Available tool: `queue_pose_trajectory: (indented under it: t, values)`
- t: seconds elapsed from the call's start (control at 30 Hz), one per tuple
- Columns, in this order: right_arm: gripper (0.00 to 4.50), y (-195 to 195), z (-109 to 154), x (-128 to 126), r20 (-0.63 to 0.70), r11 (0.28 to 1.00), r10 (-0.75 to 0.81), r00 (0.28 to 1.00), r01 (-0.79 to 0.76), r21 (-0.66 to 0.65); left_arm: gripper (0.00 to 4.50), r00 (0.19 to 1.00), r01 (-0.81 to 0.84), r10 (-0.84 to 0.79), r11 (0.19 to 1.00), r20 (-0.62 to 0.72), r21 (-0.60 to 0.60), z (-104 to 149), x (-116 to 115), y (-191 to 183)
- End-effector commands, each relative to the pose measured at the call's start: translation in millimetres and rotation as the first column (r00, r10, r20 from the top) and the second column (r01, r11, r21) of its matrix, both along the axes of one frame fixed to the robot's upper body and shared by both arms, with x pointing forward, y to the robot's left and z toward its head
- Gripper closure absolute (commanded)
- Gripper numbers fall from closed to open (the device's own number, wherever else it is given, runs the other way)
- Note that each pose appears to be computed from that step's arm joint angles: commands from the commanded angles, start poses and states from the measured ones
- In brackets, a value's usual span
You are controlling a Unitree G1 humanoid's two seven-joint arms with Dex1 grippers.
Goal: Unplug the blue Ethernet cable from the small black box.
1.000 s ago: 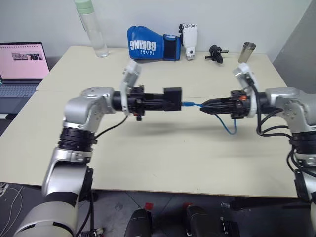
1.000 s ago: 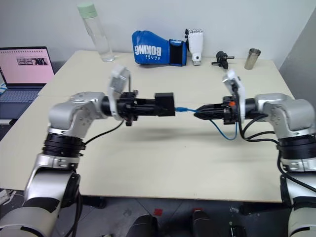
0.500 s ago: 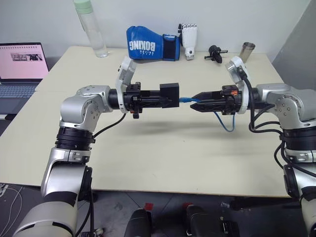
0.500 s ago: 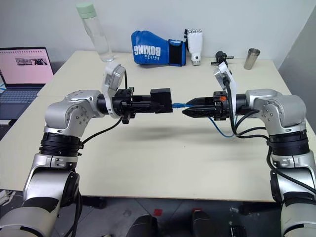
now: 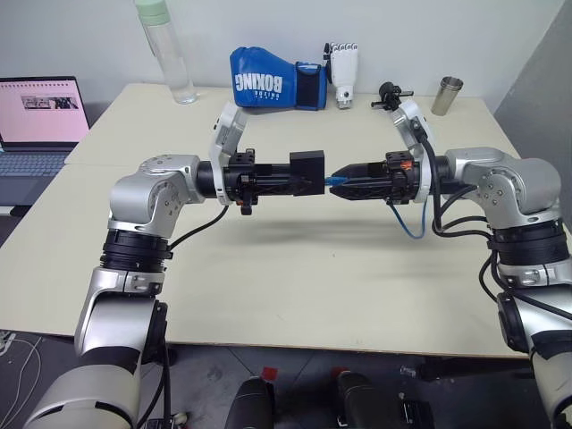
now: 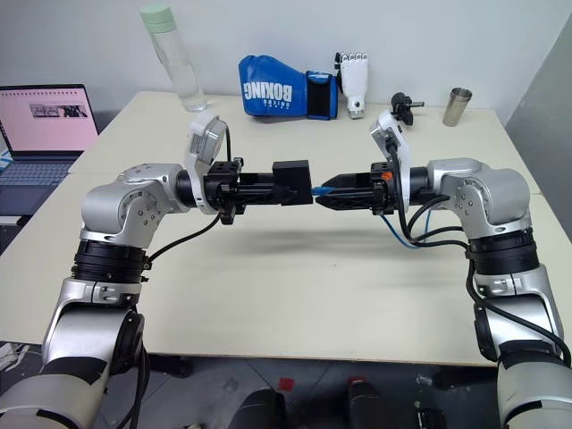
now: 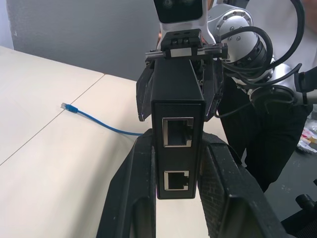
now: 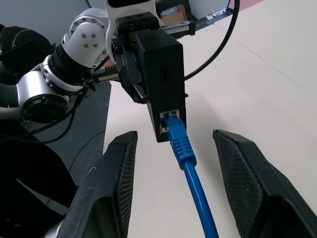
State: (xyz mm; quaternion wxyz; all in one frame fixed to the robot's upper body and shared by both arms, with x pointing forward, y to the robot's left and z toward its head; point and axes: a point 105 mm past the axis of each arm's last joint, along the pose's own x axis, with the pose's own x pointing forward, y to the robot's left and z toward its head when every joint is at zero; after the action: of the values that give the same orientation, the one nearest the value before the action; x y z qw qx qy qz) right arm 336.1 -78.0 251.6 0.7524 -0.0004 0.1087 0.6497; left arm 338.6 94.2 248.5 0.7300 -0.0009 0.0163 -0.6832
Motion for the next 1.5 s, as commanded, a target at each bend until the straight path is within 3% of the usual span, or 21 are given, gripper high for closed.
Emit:
queue_pose_trajectory:
  t: [0.03,0.3,0.7,1.1,1.17,1.3,1.5]
  values:
    - [1.94,2.5,16.0,-0.5,0.067,1.0,0.015,0.998,-0.016,0.01,3.7,0.999,0.013,-0.013,1.0,0.049,-0.01,12.1,-3.8,-2.3]
    - [1.94,2.3,13.4,1.4,0.061,1.0,0.017,0.998,-0.018,0.007,3.7,0.999,0.012,-0.012,1.0,0.049,-0.01,12.0,-4.1,-2.5]
    - [4.44,1.2,12.2,3.0,0.06,1.0,0.019,0.998,-0.02,0.009,3.7,0.999,0.013,-0.013,1.0,0.048,-0.007,11.7,-4.6,-2.8]
    - [4.45,-0.2,13.4,0.0,0.052,0.999,0.034,0.998,-0.034,0.002,3.7,0.999,0.018,-0.018,1.0,0.045,-0.004,10.1,-5.5,-2.6]
    - [3.75,-0.4,14.5,-1.3,0.044,0.999,0.042,0.998,-0.042,0.005,3.7,0.999,0.019,-0.019,1.0,0.045,-0.003,10.0,-5.7,-2.7]
    - [2.96,0.4,16.2,-0.7,0.048,0.999,0.039,0.998,-0.039,0.007,3.7,0.999,0.022,-0.022,1.0,0.046,-0.002,10.3,-5.9,-3.4]
    - [2.96,2.3,17.8,-0.4,0.046,0.999,0.042,0.998,-0.043,0.013,3.7,0.999,0.024,-0.024,1.0,0.048,-0.001,10.7,-6.4,-3.3]
